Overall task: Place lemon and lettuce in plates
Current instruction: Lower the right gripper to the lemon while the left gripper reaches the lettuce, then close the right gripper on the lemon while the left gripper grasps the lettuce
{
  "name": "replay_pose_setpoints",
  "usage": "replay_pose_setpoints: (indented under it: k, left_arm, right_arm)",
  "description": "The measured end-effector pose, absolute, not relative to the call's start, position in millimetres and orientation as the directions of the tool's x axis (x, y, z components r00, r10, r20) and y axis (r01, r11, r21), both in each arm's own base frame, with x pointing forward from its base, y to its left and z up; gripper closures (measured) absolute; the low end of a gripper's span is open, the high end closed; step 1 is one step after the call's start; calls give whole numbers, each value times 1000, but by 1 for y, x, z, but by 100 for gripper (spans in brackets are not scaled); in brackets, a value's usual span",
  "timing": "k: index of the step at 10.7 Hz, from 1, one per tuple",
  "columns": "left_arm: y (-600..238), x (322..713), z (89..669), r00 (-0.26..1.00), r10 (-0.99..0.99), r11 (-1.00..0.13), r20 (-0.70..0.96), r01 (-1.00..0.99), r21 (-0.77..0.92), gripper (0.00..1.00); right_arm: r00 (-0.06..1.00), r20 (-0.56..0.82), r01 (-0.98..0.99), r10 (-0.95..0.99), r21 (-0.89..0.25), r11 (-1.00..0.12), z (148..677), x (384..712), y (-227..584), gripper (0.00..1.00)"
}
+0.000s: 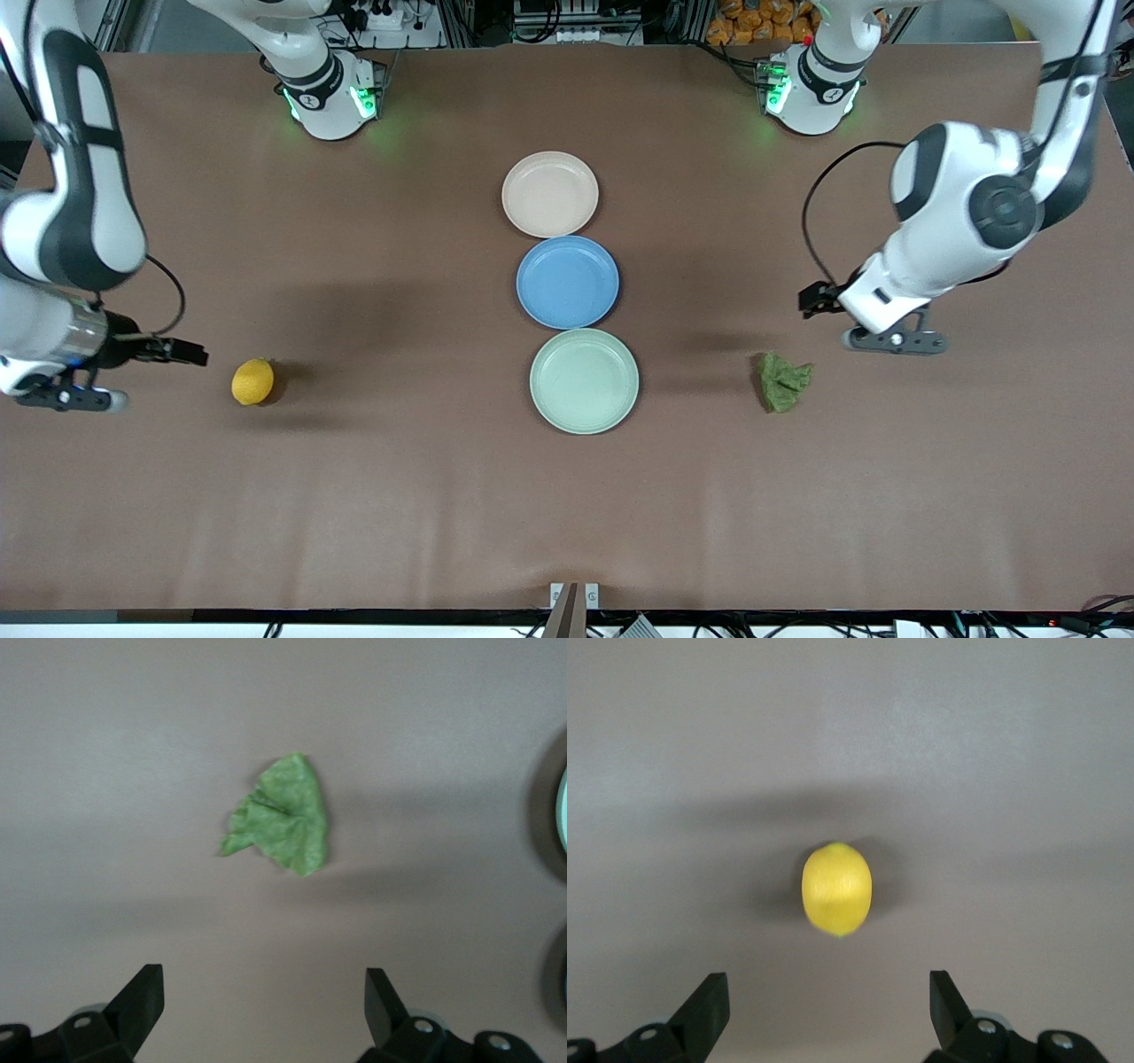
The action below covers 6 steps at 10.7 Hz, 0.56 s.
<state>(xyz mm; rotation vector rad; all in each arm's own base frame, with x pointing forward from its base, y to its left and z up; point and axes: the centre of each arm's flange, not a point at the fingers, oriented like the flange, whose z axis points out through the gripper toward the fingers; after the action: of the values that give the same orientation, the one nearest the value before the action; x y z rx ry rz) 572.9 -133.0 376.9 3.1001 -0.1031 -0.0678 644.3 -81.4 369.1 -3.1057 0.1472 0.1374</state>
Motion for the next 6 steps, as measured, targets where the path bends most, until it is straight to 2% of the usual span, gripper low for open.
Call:
replay_pose_setpoints:
  k: [3, 6]
  left_arm:
    - [-157, 585, 330, 999, -19, -1000, -42, -19, 18, 0]
    - [-181, 596, 263, 999, 15, -997, -34, 13, -70, 0]
  right_arm:
    - [995, -32, -94, -93, -16, -995, 294, 654, -80, 0]
    - [996, 8, -90, -90, -9, -996, 235, 647, -75, 0]
